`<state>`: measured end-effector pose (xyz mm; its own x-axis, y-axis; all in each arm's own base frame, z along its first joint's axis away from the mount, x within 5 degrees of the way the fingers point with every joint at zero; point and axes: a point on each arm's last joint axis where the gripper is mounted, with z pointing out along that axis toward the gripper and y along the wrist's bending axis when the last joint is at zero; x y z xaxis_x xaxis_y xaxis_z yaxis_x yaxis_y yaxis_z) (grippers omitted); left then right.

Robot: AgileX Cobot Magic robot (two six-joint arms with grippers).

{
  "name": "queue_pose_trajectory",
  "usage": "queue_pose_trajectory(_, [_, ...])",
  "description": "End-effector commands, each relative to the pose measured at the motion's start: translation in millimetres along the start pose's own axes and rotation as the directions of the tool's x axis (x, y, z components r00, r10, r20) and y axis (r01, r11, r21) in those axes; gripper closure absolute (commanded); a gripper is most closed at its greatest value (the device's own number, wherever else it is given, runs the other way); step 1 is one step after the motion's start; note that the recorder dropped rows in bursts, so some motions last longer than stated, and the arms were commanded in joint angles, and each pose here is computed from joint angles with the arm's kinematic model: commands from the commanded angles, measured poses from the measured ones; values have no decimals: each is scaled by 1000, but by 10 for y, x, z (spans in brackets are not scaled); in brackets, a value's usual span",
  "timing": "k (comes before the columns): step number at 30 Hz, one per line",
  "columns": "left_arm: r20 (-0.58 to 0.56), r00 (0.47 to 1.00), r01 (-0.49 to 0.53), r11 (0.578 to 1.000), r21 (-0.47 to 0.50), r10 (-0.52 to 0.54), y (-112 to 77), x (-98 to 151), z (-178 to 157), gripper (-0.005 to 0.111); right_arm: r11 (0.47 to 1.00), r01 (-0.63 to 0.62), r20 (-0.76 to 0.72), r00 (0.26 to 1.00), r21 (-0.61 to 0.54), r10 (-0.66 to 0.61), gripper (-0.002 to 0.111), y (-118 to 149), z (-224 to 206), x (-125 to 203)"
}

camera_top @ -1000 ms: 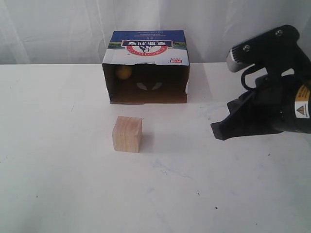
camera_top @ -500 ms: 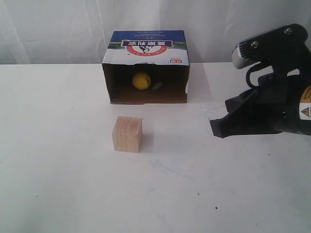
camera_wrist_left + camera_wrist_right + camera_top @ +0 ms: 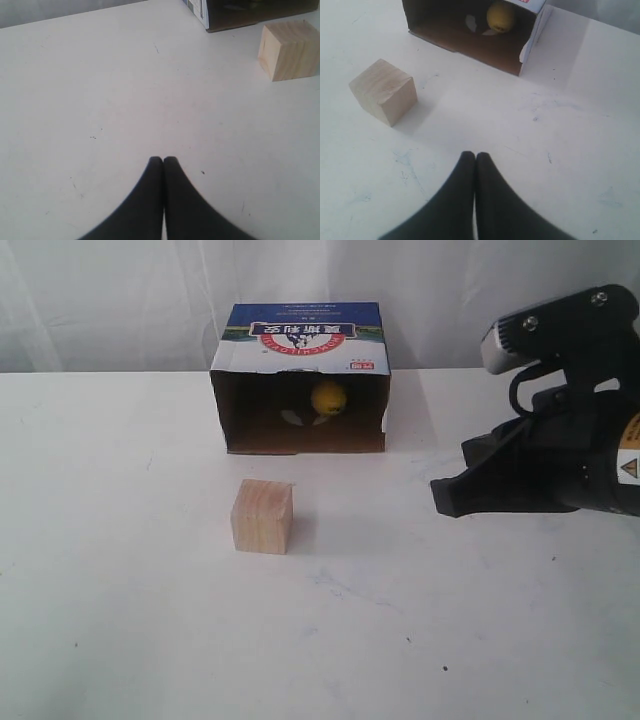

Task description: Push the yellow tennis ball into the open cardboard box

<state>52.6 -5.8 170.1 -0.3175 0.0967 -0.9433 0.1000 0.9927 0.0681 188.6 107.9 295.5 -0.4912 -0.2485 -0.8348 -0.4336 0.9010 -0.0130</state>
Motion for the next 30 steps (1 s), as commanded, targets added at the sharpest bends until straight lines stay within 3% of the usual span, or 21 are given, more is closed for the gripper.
queue_pose_trajectory(1, [1,1000,11,1000,-2,-11,0,10,1,107,1000,-16,-1,1000,13,16,108,-34,-4,6])
queue_pose_trajectory(12, [1,1000,11,1000,-2,-11,0,10,1,107,999,-37,41,999,30,36,108,-107,-8,-9])
queue_pose_trajectory(16, [1,1000,11,1000,-2,-11,0,10,1,107,997,-76,164,984,14,73,108,-178,-38,78])
queue_pose_trajectory(30, [1,1000,11,1000,-2,-11,0,10,1,107,962,-245,317,928,123,196,108,-408,-543,810])
